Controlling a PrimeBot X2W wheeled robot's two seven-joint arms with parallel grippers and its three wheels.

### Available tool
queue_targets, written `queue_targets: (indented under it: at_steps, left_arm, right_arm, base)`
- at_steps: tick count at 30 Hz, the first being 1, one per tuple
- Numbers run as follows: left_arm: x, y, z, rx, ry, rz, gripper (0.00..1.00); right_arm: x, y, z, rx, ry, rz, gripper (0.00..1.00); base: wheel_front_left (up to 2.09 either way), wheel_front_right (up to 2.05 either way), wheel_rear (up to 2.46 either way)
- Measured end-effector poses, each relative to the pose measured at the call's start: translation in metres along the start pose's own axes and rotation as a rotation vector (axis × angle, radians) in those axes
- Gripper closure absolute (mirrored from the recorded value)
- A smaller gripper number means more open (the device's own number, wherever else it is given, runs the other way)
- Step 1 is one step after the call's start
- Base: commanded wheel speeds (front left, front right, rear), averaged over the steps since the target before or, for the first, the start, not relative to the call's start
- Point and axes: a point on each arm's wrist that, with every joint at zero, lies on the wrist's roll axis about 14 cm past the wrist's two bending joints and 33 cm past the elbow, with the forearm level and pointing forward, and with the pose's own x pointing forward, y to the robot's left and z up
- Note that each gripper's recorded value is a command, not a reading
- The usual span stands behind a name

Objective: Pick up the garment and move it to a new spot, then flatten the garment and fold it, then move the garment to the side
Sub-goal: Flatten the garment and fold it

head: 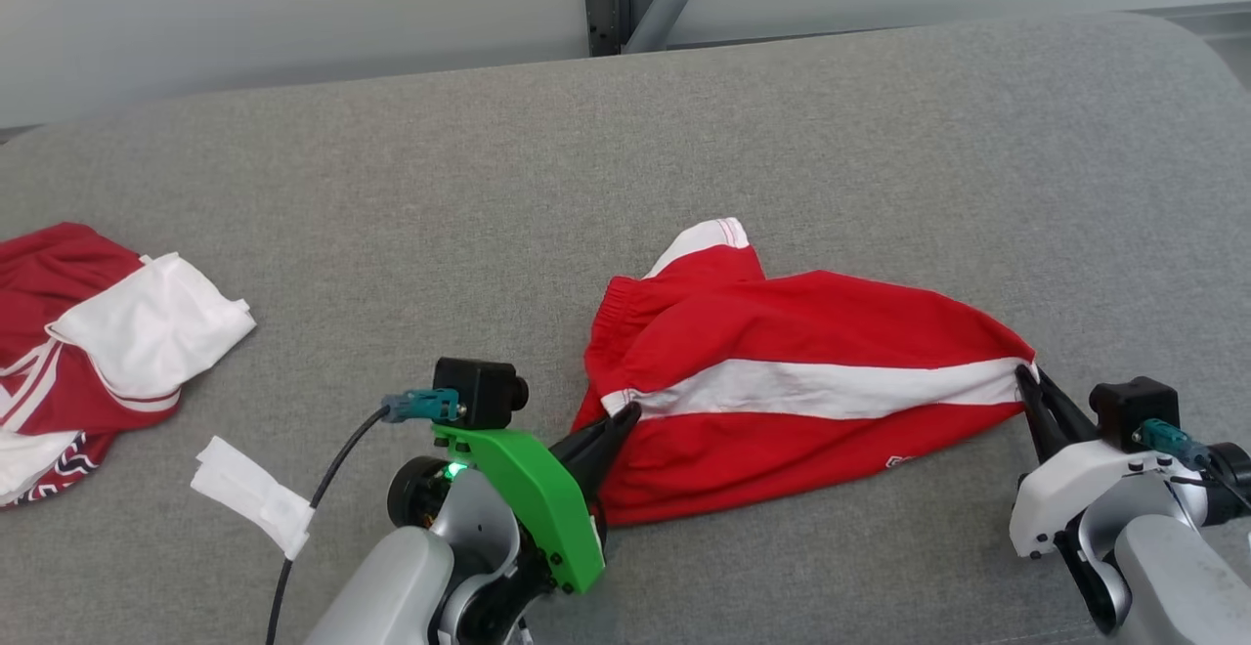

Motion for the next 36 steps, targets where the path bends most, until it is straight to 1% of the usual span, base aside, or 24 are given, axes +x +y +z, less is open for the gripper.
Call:
queue_targets:
  at_steps: [1,4,7,9,12,14,18,21,26,29,30,31,33,36]
  left_arm:
    - [0.0,0.0,0.0,0.0,0.0,0.0,1.0]
    - [-0.004,-0.011,0.015,-0.011,-0.04,-0.031,1.0]
    - [-0.01,-0.022,0.042,-0.006,-0.093,-0.07,1.0]
    - [-0.016,-0.031,0.065,-0.007,-0.139,-0.104,1.0]
    - [-0.026,-0.039,0.098,0.021,-0.199,-0.13,1.0]
    - [-0.032,-0.052,0.121,0.06,-0.234,-0.17,1.0]
    - [-0.048,-0.091,0.168,0.191,-0.304,-0.273,1.0]
    - [-0.06,-0.104,0.195,0.263,-0.35,-0.292,1.0]
    - [-0.078,-0.14,0.234,0.362,-0.423,-0.369,1.0]
    - [-0.089,-0.153,0.255,0.388,-0.47,-0.399,1.0]
    - [-0.091,-0.155,0.26,0.369,-0.477,-0.41,1.0]
    - [-0.09,-0.154,0.26,0.353,-0.457,-0.413,1.0]
    - [-0.079,-0.143,0.252,0.363,-0.393,-0.375,1.0]
    - [-0.067,-0.127,0.248,0.301,-0.348,-0.356,1.0]
  right_arm:
    - [0.0,0.0,0.0,0.0,0.0,0.0,1.0]
    - [0.0,-0.001,0.021,0.022,-0.064,0.002,1.0]
    - [0.003,0.004,0.048,0.095,-0.126,0.023,1.0]
    - [0.005,0.008,0.071,0.129,-0.163,0.055,1.0]
    - [0.003,-0.001,0.126,0.167,-0.26,0.084,1.0]
    - [-0.002,-0.007,0.164,0.183,-0.328,0.104,1.0]
    - [-0.018,-0.023,0.229,0.234,-0.454,0.13,1.0]
    - [-0.034,-0.032,0.274,0.256,-0.552,0.147,1.0]
    - [-0.062,-0.039,0.336,0.269,-0.691,0.185,1.0]
    - [-0.082,-0.048,0.371,0.245,-0.785,0.184,1.0]
    - [-0.088,-0.051,0.38,0.232,-0.806,0.181,1.0]
    - [-0.089,-0.049,0.384,0.223,-0.797,0.189,1.0]
    - [-0.08,-0.039,0.374,0.193,-0.728,0.208,1.0]
    - [-0.07,-0.031,0.369,0.18,-0.688,0.22,1.0]
  base:
    - [0.0,0.0,0.0]
    - [0.0,0.0,0.0]
    - [0.0,0.0,0.0]
    - [0.0,0.0,0.0]
    - [0.0,0.0,0.0]
    - [0.0,0.0,0.0]
    - [0.0,0.0,0.0]
    - [0.0,0.0,0.0]
    - [0.0,0.0,0.0]
    - [0.0,0.0,0.0]
    - [0.0,0.0,0.0]
    - [0.0,0.0,0.0]
    - [0.0,0.0,0.0]
    - [0.0,0.0,0.0]
